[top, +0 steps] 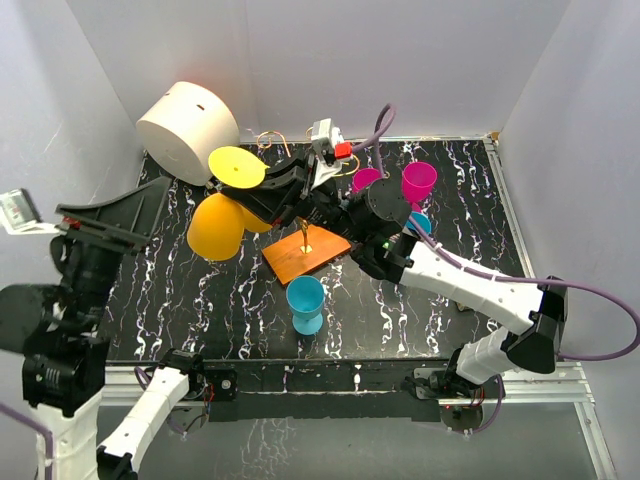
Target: Place the wine glass upside down on the wine glass rack
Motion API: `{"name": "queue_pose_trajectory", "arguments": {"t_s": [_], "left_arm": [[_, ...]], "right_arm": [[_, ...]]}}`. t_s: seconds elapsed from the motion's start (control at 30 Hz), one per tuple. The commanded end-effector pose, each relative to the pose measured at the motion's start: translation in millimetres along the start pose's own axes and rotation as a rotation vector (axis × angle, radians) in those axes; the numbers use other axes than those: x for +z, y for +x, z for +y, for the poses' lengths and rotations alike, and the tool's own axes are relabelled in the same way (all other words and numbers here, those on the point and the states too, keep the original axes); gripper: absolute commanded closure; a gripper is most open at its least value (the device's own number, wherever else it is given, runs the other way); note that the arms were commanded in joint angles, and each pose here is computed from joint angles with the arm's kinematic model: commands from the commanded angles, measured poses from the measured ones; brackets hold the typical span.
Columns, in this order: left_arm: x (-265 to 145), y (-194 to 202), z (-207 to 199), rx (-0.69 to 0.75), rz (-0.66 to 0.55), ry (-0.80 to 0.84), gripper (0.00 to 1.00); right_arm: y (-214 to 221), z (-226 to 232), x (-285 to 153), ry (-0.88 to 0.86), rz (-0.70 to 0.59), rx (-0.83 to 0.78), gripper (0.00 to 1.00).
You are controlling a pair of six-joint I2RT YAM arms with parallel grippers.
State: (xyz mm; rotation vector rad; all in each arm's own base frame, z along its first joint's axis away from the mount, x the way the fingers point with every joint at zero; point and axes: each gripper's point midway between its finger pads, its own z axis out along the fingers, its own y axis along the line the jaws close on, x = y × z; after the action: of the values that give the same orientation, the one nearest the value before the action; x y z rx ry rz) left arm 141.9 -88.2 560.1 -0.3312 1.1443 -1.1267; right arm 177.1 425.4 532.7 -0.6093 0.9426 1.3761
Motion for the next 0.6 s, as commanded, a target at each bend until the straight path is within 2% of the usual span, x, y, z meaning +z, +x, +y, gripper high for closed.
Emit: {"name": "queue_pose_trajectory", "arguments": {"t_s": [0.0,0.13,0.3,0.43,0.57], "left_arm": [[9,13,2,-0.166,0.048,0.0,0.17],[9,16,1,-0.215,0.067,-0.011,0.16],[5,27,20,-0.284,0.112,-0.133,0.16],[5,32,28,-0.303,0.125,-0.178,0.16],[4,35,40,-0.295,0.127,-0.227,0.26]], "right_arm": [[-5,14,2,-0.104,-0.041,-0.117,1.0],[5,10,7,-0.116,-0.003,-0.185,1.0],[20,-1,20,-0.114,0.088,-0.279,1.0],[28,-5,25,-0.117,0.107,-0.297,1.0],[36,-5,26,-0.13,0.119,-0.285,1.0]]}}
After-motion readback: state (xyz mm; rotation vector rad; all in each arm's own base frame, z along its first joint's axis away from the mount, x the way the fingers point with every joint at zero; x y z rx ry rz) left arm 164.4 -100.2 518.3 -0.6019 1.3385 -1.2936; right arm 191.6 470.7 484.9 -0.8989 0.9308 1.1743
